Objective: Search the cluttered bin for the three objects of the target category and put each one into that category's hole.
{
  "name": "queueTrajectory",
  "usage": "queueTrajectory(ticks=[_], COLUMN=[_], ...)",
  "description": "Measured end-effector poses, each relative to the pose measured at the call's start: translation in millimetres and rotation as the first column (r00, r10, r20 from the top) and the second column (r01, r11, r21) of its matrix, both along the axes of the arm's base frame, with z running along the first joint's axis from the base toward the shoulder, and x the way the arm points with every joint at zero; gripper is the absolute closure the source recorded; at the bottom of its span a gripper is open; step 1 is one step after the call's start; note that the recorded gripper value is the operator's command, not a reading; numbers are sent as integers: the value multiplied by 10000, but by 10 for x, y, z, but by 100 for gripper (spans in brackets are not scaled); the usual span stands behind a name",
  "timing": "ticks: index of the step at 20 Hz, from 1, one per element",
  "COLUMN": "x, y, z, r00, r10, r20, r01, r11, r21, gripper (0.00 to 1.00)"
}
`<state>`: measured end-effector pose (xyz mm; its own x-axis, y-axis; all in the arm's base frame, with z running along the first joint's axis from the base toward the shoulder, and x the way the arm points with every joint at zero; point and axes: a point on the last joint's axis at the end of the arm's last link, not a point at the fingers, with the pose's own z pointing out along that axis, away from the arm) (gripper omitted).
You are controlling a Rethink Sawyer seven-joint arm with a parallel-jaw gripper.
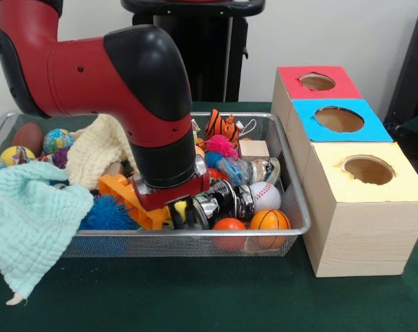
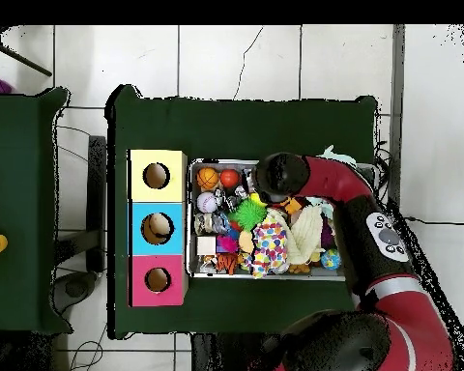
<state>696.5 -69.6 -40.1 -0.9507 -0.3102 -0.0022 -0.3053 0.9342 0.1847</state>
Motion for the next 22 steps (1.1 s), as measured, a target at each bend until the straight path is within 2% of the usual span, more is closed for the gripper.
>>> queueTrajectory(ticks=[9,22], x=[3,-4], y=[-34,-29], z=[-19,-10], r00=[9998,9998], r10=[-172,-154], r20=[124,123], r01=[169,150], r11=[9995,9996], r21=[255,251], gripper=[100,100])
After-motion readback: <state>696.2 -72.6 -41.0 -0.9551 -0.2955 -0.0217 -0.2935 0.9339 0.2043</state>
